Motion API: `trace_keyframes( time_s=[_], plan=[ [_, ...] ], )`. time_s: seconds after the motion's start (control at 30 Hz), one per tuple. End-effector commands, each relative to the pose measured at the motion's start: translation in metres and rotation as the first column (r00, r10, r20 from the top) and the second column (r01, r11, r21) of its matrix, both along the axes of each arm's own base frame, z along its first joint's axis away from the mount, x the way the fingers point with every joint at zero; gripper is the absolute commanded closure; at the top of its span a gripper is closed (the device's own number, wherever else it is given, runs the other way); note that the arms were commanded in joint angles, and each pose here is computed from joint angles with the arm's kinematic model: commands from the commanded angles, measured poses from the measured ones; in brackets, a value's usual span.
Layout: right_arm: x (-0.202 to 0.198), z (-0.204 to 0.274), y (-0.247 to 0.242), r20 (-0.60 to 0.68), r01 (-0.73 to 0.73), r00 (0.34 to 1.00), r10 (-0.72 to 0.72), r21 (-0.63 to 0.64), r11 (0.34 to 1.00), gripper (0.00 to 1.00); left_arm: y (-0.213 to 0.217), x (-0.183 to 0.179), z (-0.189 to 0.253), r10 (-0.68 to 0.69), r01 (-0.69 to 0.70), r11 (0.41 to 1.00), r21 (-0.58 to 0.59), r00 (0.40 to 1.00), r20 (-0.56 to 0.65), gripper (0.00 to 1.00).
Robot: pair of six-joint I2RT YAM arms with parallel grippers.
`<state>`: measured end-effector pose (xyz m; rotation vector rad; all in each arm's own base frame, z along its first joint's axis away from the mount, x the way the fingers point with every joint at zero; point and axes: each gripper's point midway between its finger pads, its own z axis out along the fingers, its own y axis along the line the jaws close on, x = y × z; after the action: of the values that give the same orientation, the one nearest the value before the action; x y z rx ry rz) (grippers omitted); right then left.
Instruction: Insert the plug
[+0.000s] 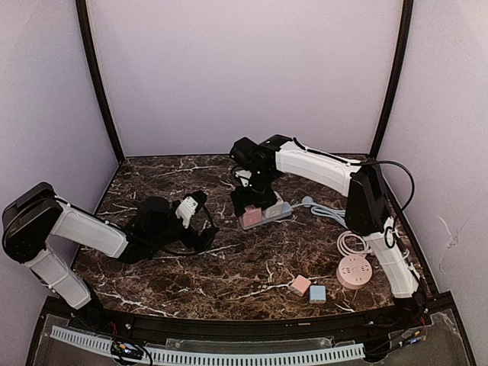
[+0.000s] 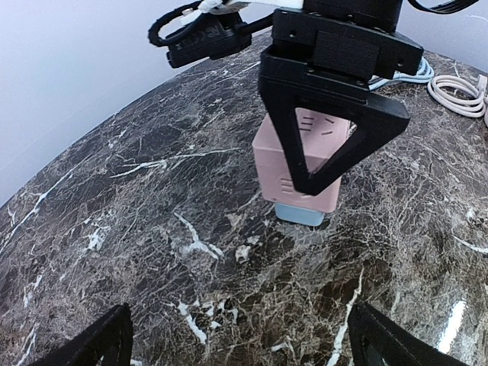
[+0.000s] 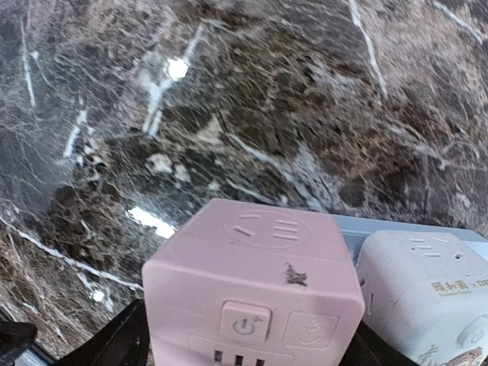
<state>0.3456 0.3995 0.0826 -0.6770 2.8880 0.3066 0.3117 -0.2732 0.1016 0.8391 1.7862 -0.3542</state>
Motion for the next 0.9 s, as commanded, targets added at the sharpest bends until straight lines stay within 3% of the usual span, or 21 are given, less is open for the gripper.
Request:
trace_keyframes(
  time_s=[0.0,0.43,0.63,0.87],
  plan=[
    [0.010,0.045,0.055,0.142,-0.120,0.986,0.090,0.224,0.967,0.21,-0.002,0.005,0.009,0.008,-0.008,1.000,-0.020,1.000,0.002,0.01],
    [0.014,0.093,0.053,0.230,-0.130,0.971,0.064,0.282,0.951,0.05,-0.010,0.000,0.022,-0.034,0.033,0.998,-0.054,0.999,-0.013,0.01],
    [0.011,0.108,0.043,0.262,-0.118,0.964,0.040,0.291,0.949,0.05,-0.012,-0.005,0.028,-0.055,0.053,0.996,-0.073,0.998,-0.029,0.01],
    [0.011,0.123,0.000,0.344,-0.023,0.937,-0.054,0.217,0.976,0.07,-0.021,-0.015,0.037,-0.121,0.114,0.987,-0.117,0.991,-0.063,0.01]
  ],
)
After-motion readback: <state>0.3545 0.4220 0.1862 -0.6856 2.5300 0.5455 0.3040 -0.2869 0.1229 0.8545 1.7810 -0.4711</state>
